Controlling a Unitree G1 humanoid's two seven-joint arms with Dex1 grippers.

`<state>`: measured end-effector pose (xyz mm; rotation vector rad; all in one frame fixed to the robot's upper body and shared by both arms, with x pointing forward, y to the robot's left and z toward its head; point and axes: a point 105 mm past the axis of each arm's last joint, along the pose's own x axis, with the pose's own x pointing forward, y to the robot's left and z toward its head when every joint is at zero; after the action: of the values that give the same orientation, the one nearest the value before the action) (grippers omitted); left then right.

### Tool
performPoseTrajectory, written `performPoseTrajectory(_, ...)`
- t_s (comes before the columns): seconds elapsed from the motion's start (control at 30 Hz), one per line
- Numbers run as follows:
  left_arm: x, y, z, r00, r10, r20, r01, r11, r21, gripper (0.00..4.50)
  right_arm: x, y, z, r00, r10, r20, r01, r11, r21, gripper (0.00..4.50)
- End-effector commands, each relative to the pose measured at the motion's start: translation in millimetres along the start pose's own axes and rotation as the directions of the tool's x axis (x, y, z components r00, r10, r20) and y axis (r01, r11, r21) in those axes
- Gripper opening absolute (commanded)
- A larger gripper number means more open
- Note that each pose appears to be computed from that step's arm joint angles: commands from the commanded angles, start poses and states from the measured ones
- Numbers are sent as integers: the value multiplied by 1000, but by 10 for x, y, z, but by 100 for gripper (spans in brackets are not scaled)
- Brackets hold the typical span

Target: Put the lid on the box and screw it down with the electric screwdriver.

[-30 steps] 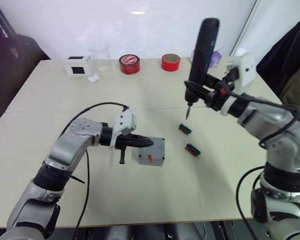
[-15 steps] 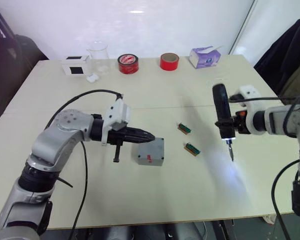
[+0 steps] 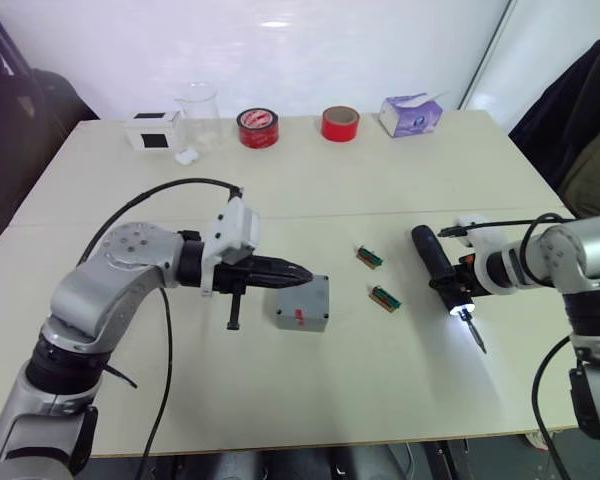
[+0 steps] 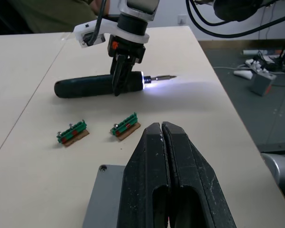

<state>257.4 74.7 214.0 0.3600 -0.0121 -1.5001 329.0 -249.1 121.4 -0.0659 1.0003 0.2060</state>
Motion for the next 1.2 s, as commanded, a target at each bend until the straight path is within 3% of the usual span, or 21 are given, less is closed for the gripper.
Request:
performPoseTrajectory(0.03, -61, 4, 86, 1000, 17, 7, -17, 999, 30, 0, -80, 9, 93, 999, -1, 46, 2, 1000, -19, 378)
performPoseTrajectory(0.1, -80, 24, 64, 1000, 29, -4, -29, 999, 30, 0, -122, 30, 137, 998, 8, 68, -6, 1000, -19, 446)
performPoseTrajectory(0.23, -177, 122, -93, 993, 100, -63, -99, 995, 8, 0, -361, 201, 421, 971, 32, 239, 9, 986, -167, 448)
performPoseTrajectory(0.33, -258, 156, -298, 983, 138, -124, -142, 990, -20, 0, -548, 557, 603, 909, 170, 382, -28, 936, -351, 448)
performPoseTrajectory(0.47, -305, 170, -546, 973, 155, -170, -166, 985, -51, 0, -605, 964, 546, 844, 353, 402, -132, 866, -483, 448)
performPoseTrajectory(0.57, -304, 197, -747, 964, 161, -213, -178, 982, -64, 0, -469, 1296, 376, 797, 464, 386, -165, 783, -600, 381)
performPoseTrajectory(0.6, -295, 216, -795, 960, 166, -225, -183, 981, -57, 0, -426, 1381, 306, 788, 496, 364, -186, 756, -627, 333)
performPoseTrajectory(0.73, -235, 271, -874, 957, 175, -233, -193, 980, -55, 0, -282, 1456, 146, 799, 513, 314, -209, 726, -655, 231)
performPoseTrajectory(0.9, -130, 295, -945, 957, 173, -231, -191, 980, -59, 0, -230, 1572, 47, 774, 573, 268, -282, 692, -665, 16)
performPoseTrajectory(1.2, 59, 346, -997, 960, 175, -219, -194, 979, -67, 0, -185, 1843, -170, 729, 669, 147, -423, 609, -670, 7)
